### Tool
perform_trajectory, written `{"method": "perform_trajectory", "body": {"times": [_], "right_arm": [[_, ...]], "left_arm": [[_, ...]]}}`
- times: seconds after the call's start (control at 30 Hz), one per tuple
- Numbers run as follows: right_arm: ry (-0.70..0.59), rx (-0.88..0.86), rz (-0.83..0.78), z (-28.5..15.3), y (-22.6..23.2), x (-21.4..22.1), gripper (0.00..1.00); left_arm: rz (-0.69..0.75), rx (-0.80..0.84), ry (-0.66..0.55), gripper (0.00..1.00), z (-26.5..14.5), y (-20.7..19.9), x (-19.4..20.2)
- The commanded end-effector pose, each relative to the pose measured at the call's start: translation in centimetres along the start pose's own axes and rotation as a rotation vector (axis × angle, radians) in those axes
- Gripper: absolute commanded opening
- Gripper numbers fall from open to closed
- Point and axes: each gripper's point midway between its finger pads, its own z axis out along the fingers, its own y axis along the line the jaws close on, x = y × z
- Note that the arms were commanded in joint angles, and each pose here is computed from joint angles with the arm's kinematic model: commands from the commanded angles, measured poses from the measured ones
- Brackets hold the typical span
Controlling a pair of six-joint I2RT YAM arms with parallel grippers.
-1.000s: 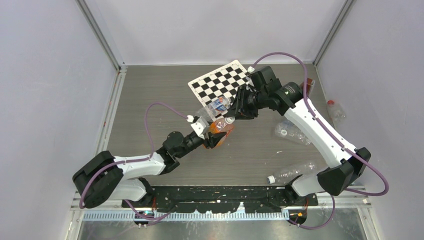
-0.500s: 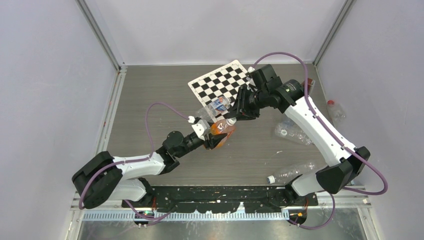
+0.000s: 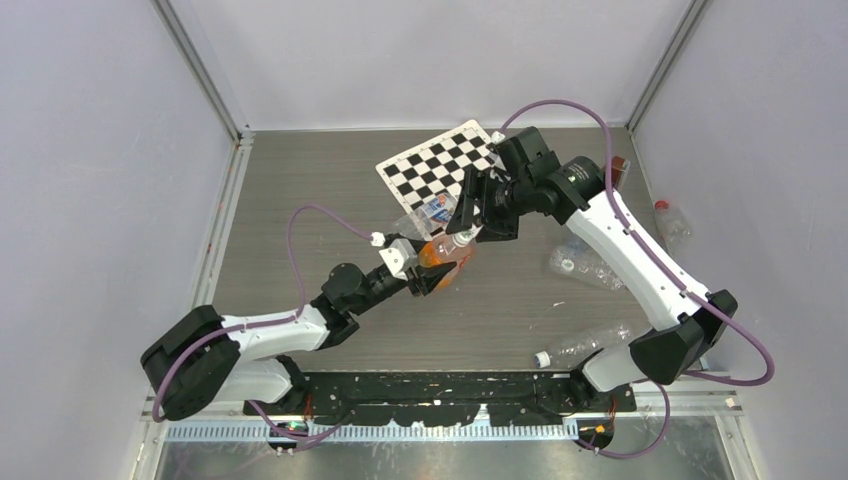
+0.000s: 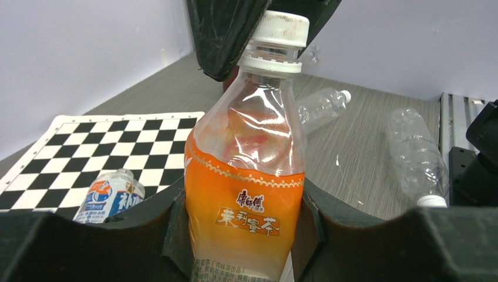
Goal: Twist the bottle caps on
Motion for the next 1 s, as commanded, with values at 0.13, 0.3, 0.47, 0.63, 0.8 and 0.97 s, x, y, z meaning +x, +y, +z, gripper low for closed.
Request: {"method": "perform_trajectory", "body": {"times": [0.13,0.3,0.47,0.63,0.8,0.97], "right_arm": [[-0.112,-0.059,-0.078,-3.4,2.5,-2.2,0.81],[-0.145,-0.127,-0.215,-6.7,4.6,-2.8,0.97],[-0.109,-0.161,-0.394,-8.0,4.7,-2.0,0.97],[-0.064,-0.17,-0.507,-8.1,2.0,-1.8,0.78],[-0.004,-0.306,-0.648,-7.8,2.5,-0.2,0.66],[-0.016,-0.43,-0.646,-7.4,4.5,-0.4,0.59]], "left_arm": [[-0.026,-0.066,-0.139,0.0,0.0,1.0,-3.9],[-0.084,-0.071,-0.047,0.0,-0.2,0.9,-1.8],[-0.153,-0.066,-0.021,0.0,-0.6,0.8,-1.3],[-0.226,0.037,0.009,0.0,-1.0,0.1,-2.1],[-0.267,0.143,0.006,0.0,-1.8,-0.7,-3.0],[-0.268,0.186,-0.018,0.0,-1.7,-1.2,-4.4]]}}
